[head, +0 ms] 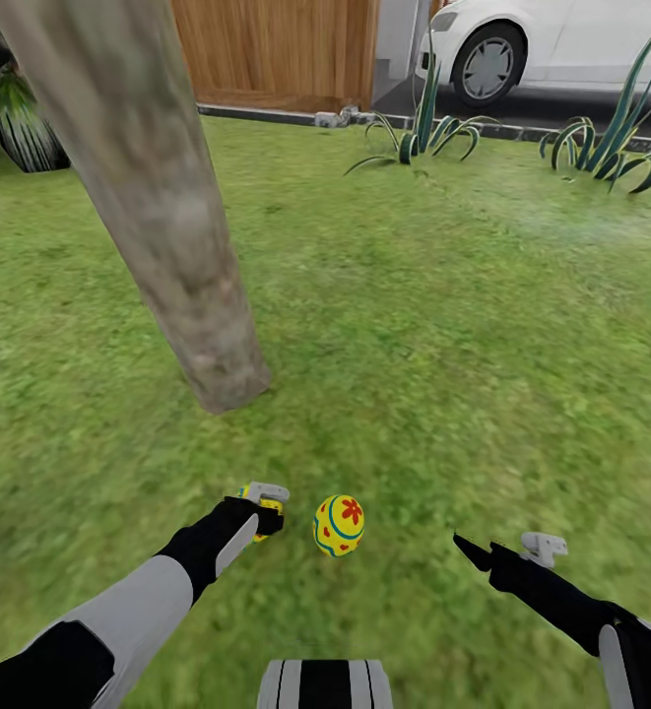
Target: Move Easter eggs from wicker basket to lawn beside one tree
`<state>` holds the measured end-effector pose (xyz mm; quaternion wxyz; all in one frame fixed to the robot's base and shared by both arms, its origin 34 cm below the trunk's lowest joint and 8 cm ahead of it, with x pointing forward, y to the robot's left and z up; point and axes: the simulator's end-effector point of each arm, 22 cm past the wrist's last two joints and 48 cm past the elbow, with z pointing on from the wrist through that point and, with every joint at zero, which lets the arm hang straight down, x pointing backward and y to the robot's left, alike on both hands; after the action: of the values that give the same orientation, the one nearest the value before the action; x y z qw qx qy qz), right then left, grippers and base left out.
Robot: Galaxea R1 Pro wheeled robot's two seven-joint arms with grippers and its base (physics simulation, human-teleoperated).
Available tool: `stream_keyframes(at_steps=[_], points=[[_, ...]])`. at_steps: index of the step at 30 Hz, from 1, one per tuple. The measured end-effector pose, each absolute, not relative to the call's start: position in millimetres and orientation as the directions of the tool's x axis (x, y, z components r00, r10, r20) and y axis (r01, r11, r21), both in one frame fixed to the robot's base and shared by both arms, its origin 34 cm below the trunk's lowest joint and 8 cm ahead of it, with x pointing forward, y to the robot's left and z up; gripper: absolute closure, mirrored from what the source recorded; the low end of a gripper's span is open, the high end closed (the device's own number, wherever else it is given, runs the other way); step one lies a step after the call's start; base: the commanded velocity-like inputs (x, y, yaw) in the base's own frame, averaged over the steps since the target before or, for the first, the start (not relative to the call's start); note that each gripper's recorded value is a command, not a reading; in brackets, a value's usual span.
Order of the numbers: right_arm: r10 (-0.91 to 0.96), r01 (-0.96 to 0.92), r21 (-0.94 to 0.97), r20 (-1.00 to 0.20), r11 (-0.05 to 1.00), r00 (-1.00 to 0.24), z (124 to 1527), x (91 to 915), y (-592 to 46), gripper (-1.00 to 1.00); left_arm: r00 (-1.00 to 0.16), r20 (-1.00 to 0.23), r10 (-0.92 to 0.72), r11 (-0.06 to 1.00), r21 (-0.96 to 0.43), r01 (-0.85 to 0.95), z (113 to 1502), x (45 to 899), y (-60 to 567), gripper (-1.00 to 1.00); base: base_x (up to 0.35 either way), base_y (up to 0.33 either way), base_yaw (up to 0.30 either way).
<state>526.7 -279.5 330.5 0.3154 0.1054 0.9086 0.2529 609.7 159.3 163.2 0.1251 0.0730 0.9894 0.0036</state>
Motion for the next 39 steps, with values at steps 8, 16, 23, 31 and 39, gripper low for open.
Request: stream_keyframes(at_steps=[8, 16, 23, 31, 39], points=[[0.350, 0.032, 0.526, -0.520, 0.850, -0.779, 330.4, 526.7, -279.1, -1.00, -0.958, -0.247, 0.146, 0.989, 0.025, 0.144, 163.2, 609.7, 159.2, -1.00, -0.287, 0.000, 0.000], [0.350, 0.031, 0.526, -0.520, 0.850, -0.779, 330.4, 526.8, -278.8, -1.00, -0.958, -0.247, 0.145, 0.989, 0.025, 0.144, 163.1, 609.7, 159.2, -1.00, -0.310, 0.000, 0.000], [0.353, 0.035, 0.525, -0.521, 0.851, -0.777, 330.6, 527.3, -279.1, -1.00, -0.958, -0.248, 0.145, 0.989, 0.025, 0.144, 163.5, 609.9, 159.2, -1.00, -0.299, 0.000, 0.001], [0.356, 0.036, 0.527, -0.518, 0.849, -0.778, 330.1, 527.4, -275.9, -1.00, -0.958, -0.249, 0.145, 0.989, 0.026, 0.143, 164.1, 610.1, 159.3, -1.00, -0.092, 0.000, 0.159], [0.347, 0.031, 0.526, -0.514, 0.850, -0.784, 327.9, 526.8, -272.2, -1.00, -0.958, -0.245, 0.145, 0.989, 0.024, 0.144, 162.7, 609.1, 159.7, -1.00, -0.010, 0.000, 0.267]])
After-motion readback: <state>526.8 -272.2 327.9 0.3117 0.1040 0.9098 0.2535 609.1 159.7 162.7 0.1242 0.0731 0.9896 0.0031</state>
